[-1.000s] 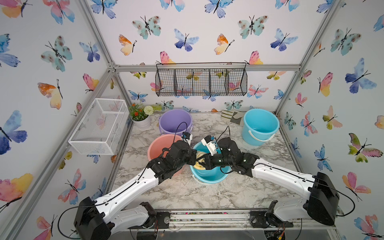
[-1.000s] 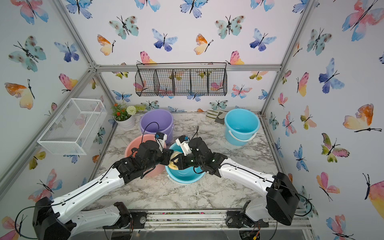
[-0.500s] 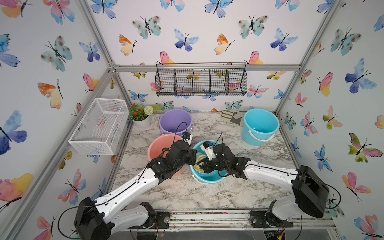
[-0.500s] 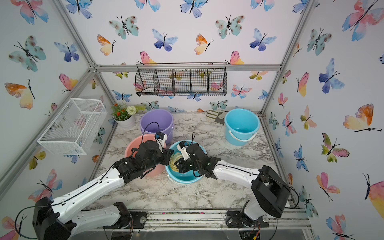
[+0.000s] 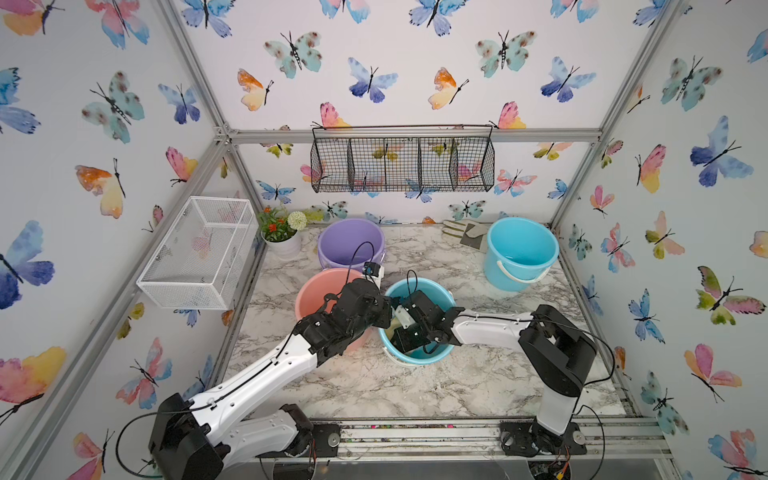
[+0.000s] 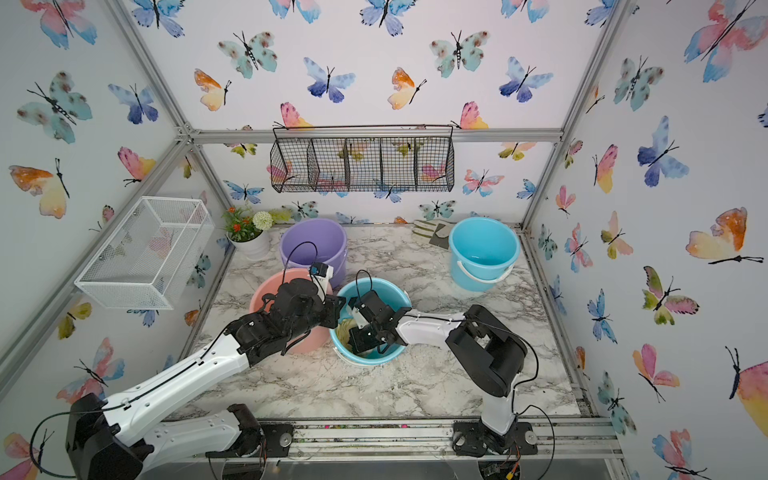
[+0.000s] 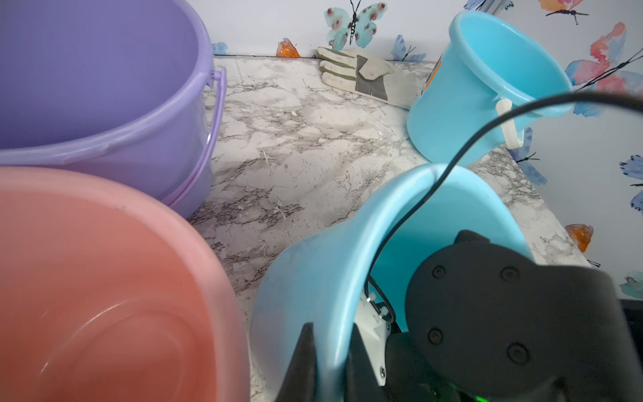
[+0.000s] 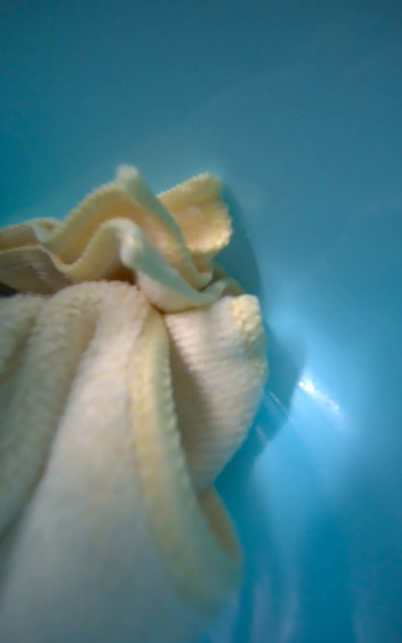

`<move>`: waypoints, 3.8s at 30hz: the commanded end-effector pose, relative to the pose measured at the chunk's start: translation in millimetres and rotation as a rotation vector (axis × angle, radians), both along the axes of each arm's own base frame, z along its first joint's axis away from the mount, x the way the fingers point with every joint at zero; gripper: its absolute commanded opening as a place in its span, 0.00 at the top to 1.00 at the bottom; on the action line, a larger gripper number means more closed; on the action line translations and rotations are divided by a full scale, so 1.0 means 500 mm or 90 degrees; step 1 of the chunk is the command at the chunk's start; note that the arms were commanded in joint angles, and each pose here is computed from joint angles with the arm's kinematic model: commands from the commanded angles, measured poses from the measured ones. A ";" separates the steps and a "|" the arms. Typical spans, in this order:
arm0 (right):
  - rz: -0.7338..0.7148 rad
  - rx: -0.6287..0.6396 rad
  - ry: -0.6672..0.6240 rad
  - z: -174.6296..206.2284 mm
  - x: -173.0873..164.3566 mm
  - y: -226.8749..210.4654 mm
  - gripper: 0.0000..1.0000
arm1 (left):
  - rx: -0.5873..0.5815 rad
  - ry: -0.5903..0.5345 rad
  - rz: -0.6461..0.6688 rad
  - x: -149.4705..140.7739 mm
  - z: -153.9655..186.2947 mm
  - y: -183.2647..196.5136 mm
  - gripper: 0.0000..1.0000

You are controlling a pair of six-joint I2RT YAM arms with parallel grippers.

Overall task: Wipe the inside of the bucket with a cloth
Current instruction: Wipe the dirt from the inside of the bucket.

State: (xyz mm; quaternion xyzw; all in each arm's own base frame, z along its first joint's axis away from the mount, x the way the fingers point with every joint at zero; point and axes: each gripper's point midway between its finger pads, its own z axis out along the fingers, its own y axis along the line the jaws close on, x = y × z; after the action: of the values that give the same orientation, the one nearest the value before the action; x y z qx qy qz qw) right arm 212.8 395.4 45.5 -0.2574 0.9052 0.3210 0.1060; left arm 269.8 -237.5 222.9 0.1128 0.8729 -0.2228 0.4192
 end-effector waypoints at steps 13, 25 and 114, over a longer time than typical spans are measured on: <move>0.019 -0.129 0.076 -0.055 -0.031 -0.032 0.98 | -0.051 -0.011 -0.030 -0.010 0.035 -0.027 1.00; -0.054 0.115 -0.104 0.213 0.006 -0.022 0.98 | -0.043 0.022 -0.016 -0.004 0.004 -0.032 1.00; -0.167 -0.371 -0.380 0.182 0.087 -0.350 0.98 | -0.048 0.037 -0.061 -0.005 0.003 -0.065 1.00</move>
State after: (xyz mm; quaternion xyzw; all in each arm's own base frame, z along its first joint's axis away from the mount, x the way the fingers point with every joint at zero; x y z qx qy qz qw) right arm 278.1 243.9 157.9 -0.2201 0.8872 -0.0191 0.4050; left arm 270.1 -266.5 210.4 0.1202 0.8773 -0.2686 0.3792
